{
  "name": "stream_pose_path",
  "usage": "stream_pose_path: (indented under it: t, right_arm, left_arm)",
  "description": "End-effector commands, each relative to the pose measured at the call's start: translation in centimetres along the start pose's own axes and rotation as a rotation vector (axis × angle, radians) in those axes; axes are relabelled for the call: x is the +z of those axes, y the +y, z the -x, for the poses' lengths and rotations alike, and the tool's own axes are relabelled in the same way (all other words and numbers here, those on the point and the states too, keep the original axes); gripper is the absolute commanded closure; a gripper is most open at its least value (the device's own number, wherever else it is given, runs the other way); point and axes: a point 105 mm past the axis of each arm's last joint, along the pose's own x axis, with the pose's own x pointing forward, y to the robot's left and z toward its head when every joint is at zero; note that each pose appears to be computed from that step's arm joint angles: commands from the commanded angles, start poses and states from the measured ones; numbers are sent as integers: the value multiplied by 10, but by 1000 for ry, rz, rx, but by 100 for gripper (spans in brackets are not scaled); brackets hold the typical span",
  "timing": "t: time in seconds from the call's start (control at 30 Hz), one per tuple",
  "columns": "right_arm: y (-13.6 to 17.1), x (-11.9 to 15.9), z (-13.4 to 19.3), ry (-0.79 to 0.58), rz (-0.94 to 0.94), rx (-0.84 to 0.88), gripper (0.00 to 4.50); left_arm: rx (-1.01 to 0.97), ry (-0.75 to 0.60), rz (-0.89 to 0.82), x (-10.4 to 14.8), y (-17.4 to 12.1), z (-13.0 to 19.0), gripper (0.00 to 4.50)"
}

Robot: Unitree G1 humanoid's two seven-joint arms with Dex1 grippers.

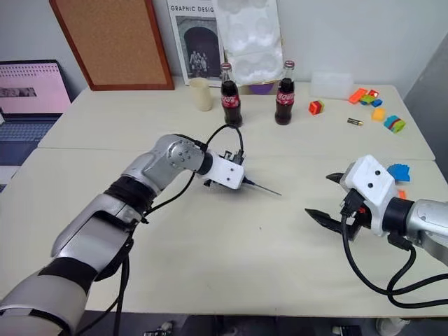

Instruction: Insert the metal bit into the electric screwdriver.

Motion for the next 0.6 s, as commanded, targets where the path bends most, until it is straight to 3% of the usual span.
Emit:
stream_pose_path:
  t: [0.03, 0.17, 0.23, 0.6]
  right_arm:
    - [4, 8, 0, -20, 48, 12, 0]
    - [7, 8, -2, -22, 45, 28, 0]
    - [8, 8, -3, -25, 42, 34, 0]
    - [6, 9, -4, -29, 40, 48, 0]
  left_arm:
    - [-27, -15, -22, 7, -1, -8, 287]
    - [-69, -22, 5, 8, -9, -14, 287]
    - [-80, -28, 23, 8, -12, -16, 217]
    - [-88, -52, 61, 8, -18, -19, 3]
